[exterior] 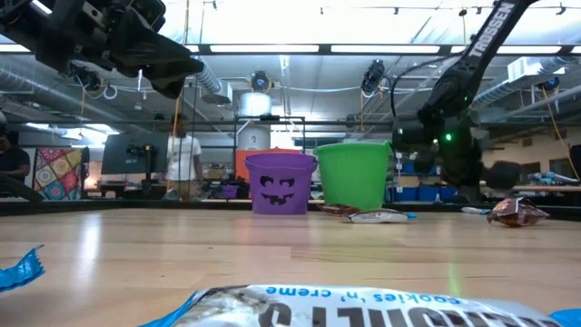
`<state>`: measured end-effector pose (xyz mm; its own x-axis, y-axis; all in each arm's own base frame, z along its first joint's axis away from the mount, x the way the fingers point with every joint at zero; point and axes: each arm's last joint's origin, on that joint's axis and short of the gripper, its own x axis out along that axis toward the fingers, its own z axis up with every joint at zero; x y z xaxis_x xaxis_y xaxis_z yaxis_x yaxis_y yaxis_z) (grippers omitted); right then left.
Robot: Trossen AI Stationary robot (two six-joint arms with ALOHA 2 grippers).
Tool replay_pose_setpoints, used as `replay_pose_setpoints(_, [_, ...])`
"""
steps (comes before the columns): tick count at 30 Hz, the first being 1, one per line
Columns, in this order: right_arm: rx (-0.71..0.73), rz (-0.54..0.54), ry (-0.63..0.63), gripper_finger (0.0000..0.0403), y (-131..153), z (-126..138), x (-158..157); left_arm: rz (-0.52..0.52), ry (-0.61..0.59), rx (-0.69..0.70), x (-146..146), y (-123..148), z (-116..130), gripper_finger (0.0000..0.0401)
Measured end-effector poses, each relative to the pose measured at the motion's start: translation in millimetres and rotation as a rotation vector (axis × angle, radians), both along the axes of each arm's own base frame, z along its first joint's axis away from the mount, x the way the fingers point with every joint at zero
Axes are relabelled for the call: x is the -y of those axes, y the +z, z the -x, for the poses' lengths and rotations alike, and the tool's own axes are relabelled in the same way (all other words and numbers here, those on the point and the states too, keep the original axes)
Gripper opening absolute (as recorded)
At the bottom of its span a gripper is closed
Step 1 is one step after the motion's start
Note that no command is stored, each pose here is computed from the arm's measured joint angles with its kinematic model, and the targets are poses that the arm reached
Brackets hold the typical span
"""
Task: Sort candy by brand, put in halloween buckets
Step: Put the white chocolate bar into the purple bucket
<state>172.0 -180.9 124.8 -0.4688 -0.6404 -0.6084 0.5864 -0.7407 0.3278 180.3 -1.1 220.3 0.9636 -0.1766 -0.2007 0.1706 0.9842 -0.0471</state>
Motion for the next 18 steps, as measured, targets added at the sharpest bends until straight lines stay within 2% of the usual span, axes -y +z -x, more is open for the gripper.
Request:
replay_pose_setpoints(4, [-0.036, 0.132, 0.054, 0.0005, 24.3, -4.0, -7.2, 0.0, 0.0, 0.002, 0.0, 0.2, 0.0, 0.0142])
replay_pose_setpoints(7, [-0.137, 0.159, 0.17, 0.0005, 43.3, -8.0, -18.2, 0.0, 0.0, 0.001, 0.0, 0.1, 0.0, 0.0142])
replay_pose_setpoints(10, [-0.272, 0.117, 0.357, 0.0005, 59.1, -15.2, -34.7, -0.001, 0.002, 0.001, -0.1, 0.1, 0.0, 0.0142])
replay_pose_setpoints(13, [-0.407, 0.059, 0.595, 0.0005, 71.4, -25.5, -57.9, -0.006, 0.025, 0.008, -0.7, 0.7, -0.3, 0.0142])
replay_pose_setpoints(18, [-0.514, 0.031, 0.959, 0.0005, 85.6, -39.9, -102.9, -0.019, 0.087, 0.074, -2.6, 5.9, -3.6, 0.0142])
